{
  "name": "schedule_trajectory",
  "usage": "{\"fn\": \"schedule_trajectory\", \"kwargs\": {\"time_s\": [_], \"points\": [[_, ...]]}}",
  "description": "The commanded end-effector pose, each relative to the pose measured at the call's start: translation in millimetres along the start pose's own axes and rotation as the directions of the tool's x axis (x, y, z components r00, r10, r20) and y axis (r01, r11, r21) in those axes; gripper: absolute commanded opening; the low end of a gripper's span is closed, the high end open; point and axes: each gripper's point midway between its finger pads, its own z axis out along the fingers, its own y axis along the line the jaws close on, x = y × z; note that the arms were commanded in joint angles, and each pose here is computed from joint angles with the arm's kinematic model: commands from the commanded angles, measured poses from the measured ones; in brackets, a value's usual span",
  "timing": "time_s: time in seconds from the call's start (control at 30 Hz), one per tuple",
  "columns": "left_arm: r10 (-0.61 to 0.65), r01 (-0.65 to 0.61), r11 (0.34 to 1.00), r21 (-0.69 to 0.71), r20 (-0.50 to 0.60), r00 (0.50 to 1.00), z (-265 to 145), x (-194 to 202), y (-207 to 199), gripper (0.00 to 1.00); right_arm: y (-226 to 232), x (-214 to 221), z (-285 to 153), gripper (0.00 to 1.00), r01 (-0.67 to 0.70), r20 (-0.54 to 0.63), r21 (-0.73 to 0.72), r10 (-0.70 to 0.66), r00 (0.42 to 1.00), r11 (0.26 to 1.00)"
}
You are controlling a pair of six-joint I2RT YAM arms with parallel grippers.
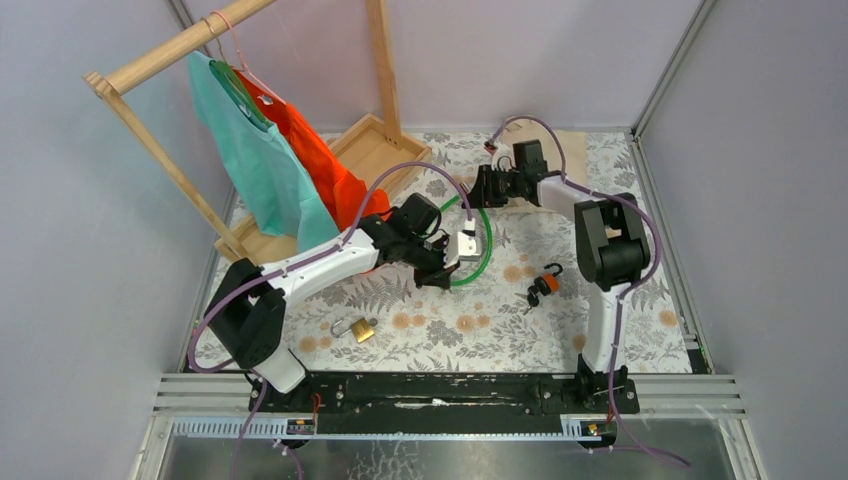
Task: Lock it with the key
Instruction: Place the lock at the center of the board, then place the key at the center of the board, then move the lock to the center of the board.
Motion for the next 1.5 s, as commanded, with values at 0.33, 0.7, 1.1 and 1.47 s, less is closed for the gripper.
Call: {"fn": "schedule_trajectory", "kwargs": {"time_s": [0.33,0.7,1.1,1.47], "points": [[-0.039,0.039,0.998,0.038,0.000,0.999,32.9,3.3,3.1,0.08,-18.3,-47.7,-27.8,0.62,0.207,-0.015,0.125,-0.207,0.978,0.970],[-0.088,0.089,0.996,0.000,-0.117,0.989,65.4,29.8,9.7,0.23,16.5,-59.0,-106.9,0.74,0.371,0.033,0.289,-0.396,0.918,0.883],[0.043,-0.060,0.983,-0.173,-0.104,0.994,15.4,11.3,21.5,0.77,37.4,-34.5,-177.1,0.97,0.376,0.075,0.454,-0.455,0.887,0.808],[-0.035,-0.023,0.962,-0.274,-0.205,0.978,-27.4,36.0,27.8,0.93,14.2,28.6,-187.3,0.99,0.400,-0.050,0.498,-0.435,0.899,0.769]]}}
